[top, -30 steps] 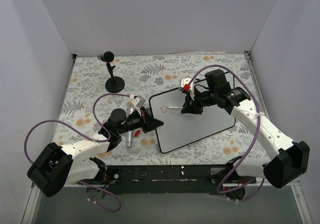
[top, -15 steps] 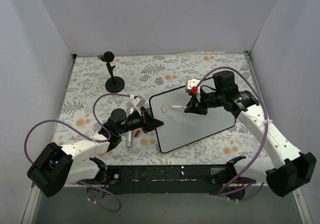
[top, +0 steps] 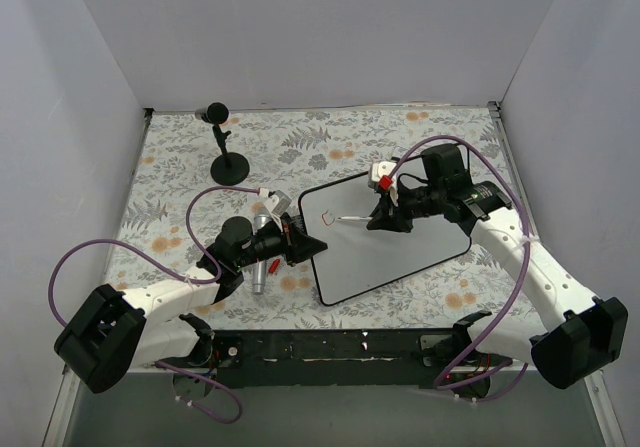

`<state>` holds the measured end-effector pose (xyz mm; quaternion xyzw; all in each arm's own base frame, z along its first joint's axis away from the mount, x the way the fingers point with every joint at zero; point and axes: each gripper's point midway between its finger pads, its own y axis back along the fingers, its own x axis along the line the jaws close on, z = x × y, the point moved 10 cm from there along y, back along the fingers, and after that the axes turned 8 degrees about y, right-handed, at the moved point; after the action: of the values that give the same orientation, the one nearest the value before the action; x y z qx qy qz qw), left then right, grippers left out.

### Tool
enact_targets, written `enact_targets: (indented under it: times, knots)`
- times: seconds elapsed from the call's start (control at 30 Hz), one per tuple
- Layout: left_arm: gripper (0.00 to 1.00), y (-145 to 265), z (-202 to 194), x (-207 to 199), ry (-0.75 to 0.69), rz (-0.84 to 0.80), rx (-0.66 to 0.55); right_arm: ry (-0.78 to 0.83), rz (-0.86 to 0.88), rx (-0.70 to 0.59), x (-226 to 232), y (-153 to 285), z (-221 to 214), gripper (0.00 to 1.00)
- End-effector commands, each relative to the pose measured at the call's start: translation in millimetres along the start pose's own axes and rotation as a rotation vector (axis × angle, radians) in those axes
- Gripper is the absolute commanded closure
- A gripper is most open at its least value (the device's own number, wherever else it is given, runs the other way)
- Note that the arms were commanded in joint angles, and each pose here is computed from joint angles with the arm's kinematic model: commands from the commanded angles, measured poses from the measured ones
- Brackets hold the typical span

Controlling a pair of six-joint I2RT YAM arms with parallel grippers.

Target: Write a sentence on the whiteboard

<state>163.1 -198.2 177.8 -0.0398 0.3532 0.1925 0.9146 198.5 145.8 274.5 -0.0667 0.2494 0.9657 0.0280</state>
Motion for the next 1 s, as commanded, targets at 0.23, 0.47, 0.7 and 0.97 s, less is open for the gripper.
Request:
enact_targets:
  times: [0.23,0.47,0.7,0.97]
  knots:
    - [1.0,-0.7,7.5,0.1,-0.066,0.016,-0.053,0.015,-0.043,-0.014,-7.8,-2.8,5.2,0.99]
    - [1.0,-0.8,8.2,-0.5,-0.065,0.015,-0.056,-0.005,-0.061,0.005,-11.9,-6.1,2.0,0.99]
    - [1.0,-1.1,8.3,-0.9,-0.068,0.013,-0.054,-0.026,-0.069,0.024,-15.5,-10.3,0.8,0.99]
    - [1.0,-1.1,7.4,-0.8,-0.069,0.011,-0.051,-0.04,-0.111,0.027,-20.9,-12.3,4.7,0.99]
